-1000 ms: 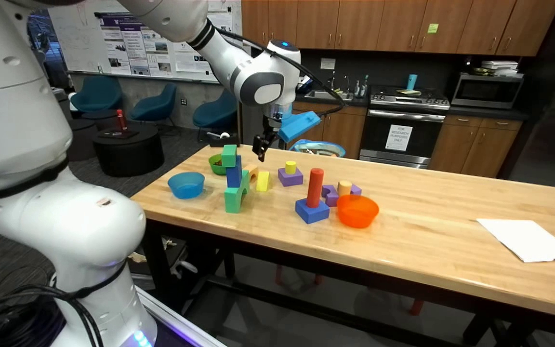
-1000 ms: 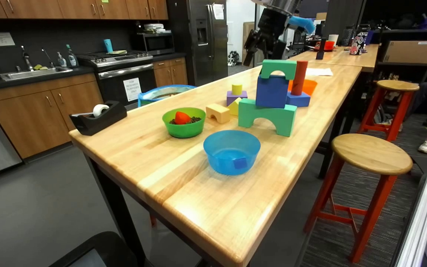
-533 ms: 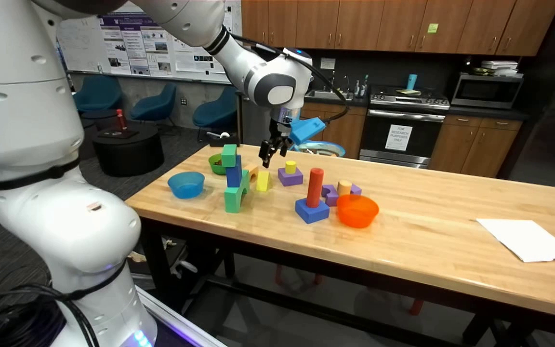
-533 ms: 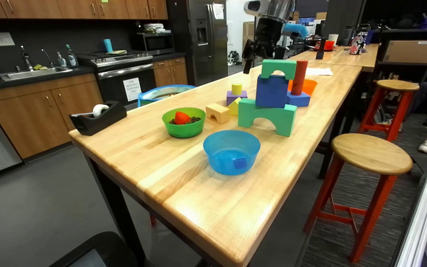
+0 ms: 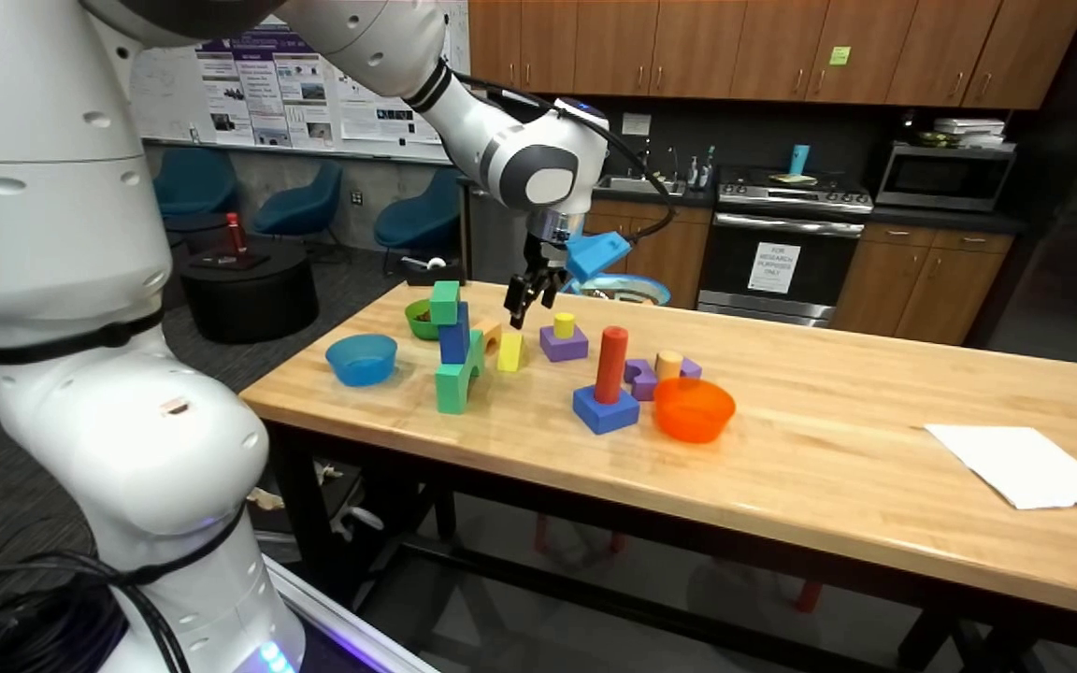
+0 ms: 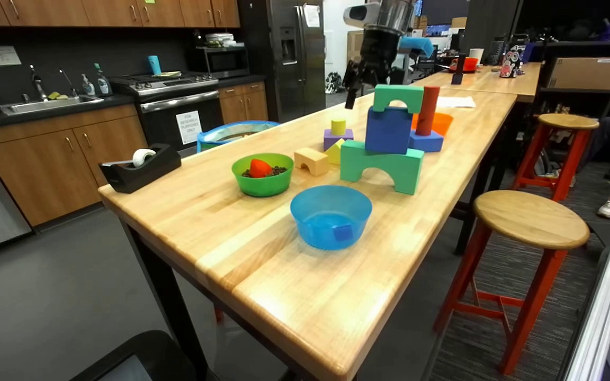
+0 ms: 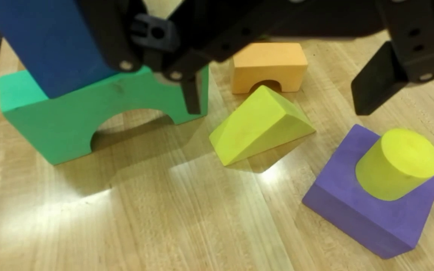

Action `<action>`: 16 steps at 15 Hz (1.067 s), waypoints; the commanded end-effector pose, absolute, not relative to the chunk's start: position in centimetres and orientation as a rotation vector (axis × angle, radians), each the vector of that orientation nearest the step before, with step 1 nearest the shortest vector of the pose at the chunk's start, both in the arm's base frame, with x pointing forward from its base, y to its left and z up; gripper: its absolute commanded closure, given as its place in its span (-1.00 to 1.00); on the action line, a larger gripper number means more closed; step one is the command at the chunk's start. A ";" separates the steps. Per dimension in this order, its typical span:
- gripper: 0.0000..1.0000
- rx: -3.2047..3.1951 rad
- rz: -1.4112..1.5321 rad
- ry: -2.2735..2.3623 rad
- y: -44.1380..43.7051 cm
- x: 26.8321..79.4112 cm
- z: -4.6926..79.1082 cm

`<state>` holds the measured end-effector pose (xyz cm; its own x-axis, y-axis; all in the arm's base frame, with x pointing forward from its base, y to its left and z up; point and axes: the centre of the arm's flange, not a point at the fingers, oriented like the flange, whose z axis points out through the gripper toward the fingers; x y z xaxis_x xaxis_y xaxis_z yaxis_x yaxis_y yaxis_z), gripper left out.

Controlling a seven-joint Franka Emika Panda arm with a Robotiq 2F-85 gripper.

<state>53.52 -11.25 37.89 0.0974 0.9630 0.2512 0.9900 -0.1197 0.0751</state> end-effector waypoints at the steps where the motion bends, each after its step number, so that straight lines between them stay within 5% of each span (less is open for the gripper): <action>1: -1.00 -2.241 -0.363 -2.005 -11.3 53.5 37.9; 16: -1.00 -2.230 -0.376 -2.008 -11.7 53.4 37.6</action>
<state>53.50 -11.29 37.85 0.0982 0.9629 0.2513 0.9899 -0.1204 0.0744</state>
